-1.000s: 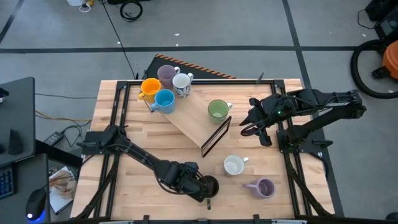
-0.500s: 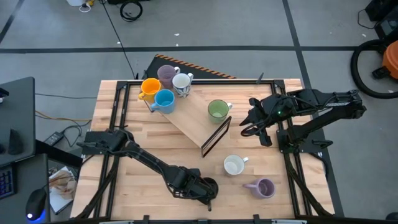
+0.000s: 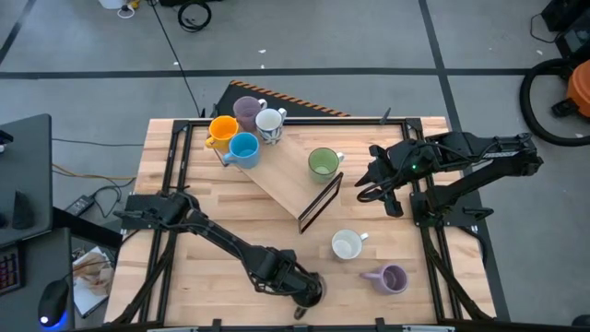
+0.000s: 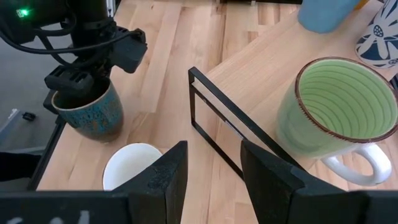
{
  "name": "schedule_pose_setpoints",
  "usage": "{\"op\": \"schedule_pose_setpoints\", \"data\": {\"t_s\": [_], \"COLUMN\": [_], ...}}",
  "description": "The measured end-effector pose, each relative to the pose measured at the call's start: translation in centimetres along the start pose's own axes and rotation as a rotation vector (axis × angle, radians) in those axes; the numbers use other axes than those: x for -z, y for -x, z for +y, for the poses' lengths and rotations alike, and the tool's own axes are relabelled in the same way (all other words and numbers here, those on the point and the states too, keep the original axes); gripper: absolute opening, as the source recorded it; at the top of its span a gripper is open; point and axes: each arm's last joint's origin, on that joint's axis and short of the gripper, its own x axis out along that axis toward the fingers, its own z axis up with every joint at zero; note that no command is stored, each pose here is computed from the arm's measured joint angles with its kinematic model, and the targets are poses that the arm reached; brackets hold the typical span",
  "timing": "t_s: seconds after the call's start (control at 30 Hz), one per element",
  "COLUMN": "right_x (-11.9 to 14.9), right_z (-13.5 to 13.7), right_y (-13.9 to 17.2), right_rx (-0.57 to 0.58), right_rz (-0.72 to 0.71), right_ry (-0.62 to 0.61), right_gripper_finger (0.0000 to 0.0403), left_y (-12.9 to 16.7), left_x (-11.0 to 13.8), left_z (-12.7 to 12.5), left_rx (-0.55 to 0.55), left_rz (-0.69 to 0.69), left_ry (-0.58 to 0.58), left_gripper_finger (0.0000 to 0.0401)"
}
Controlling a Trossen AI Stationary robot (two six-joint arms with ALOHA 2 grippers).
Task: Place coffee mugs
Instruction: Put the brown mug on the shelf
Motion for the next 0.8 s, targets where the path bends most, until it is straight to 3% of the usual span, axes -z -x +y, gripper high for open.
{"op": "schedule_pose_setpoints", "data": {"t_s": [0.17,0.33,0.5,0.8], "right_x": [0.0,0.0,-0.4,-0.5], "right_z": [0.0,0.0,0.0,-0.1], "right_y": [0.0,0.0,0.0,0.0], "right_rx": [0.0,0.0,-0.001,0.042], "right_rz": [0.0,-0.002,-0.043,-0.055], "right_ry": [0.0,0.01,0.011,-0.006], "right_gripper_finger": [0.0154,0.0154,0.0154,0.0154], "left_y": [1.7,7.1,13.3,20.3], "left_x": [-0.3,-1.6,-4.2,-7.8], "left_z": [0.1,0.8,1.8,4.5], "left_rx": [-0.007,-0.056,-0.116,-0.168], "left_rz": [-0.012,-0.013,0.073,0.067], "left_ry": [-0.028,-0.112,-0.257,-0.53], "left_gripper_finger": [0.0042,0.0042,0.0042,0.0042]}}
